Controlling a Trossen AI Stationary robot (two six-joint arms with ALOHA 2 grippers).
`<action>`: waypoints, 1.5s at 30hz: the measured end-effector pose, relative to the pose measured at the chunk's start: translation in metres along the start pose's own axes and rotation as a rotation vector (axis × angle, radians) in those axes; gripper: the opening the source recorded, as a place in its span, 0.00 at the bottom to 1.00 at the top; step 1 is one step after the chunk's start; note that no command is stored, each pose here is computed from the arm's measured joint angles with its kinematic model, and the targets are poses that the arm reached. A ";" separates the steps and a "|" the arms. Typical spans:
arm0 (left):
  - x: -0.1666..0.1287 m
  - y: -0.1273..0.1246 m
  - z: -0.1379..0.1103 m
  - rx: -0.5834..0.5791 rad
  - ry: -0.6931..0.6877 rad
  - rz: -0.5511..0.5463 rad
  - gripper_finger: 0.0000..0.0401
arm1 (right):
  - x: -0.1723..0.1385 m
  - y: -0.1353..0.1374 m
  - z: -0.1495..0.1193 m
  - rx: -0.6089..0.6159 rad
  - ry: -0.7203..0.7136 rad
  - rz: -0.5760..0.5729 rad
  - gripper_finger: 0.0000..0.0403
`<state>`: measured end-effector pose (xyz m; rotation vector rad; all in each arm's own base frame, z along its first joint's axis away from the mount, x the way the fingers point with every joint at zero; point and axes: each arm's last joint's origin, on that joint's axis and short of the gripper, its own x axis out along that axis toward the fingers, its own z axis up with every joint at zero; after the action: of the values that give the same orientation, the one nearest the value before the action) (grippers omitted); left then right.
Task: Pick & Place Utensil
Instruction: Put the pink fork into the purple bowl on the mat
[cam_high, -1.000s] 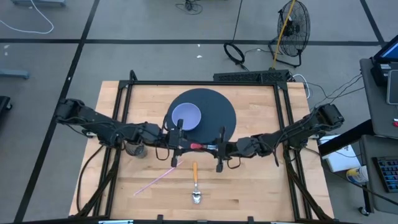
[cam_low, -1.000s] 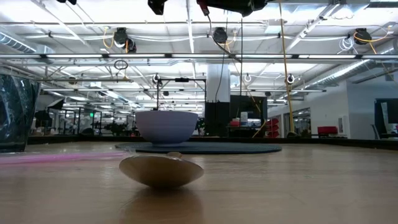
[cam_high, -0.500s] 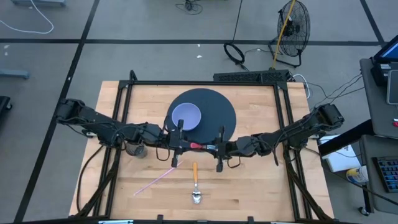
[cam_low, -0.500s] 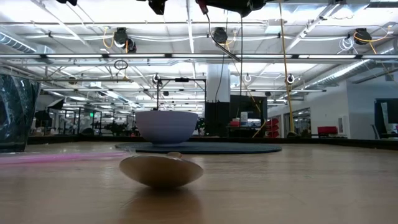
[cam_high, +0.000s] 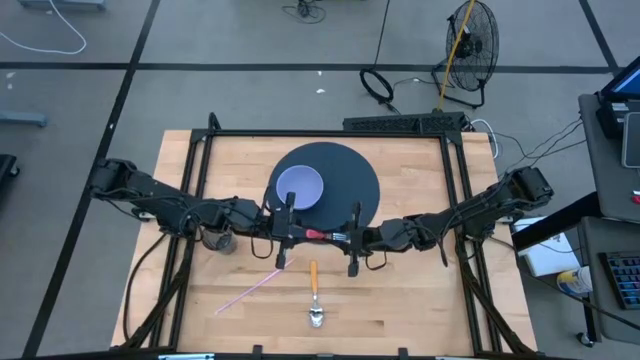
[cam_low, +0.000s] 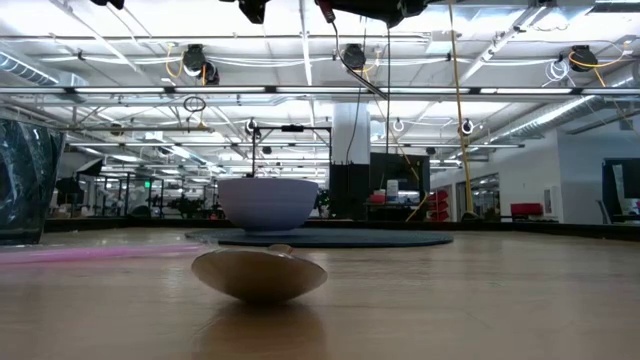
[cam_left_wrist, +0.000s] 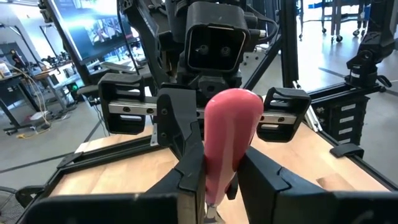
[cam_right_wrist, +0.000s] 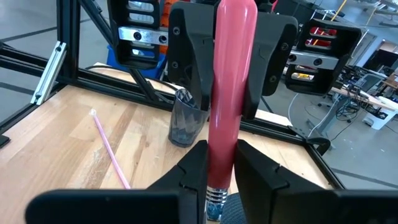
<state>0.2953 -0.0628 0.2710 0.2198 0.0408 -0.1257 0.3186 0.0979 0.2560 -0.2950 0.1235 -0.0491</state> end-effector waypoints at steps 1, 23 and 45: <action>0.000 0.000 0.000 0.000 0.000 0.000 0.18 | 0.000 0.000 0.000 0.000 0.000 0.000 0.15; 0.000 0.001 0.001 0.031 -0.008 0.022 0.17 | 0.000 -0.001 -0.002 0.020 0.033 -0.061 0.44; -0.011 0.023 -0.003 0.034 0.141 0.236 0.17 | -0.003 -0.003 -0.019 -0.044 0.235 -0.261 0.69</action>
<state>0.2872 -0.0382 0.2736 0.2656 0.1521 0.1240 0.3126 0.0896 0.2390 -0.3469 0.3193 -0.3405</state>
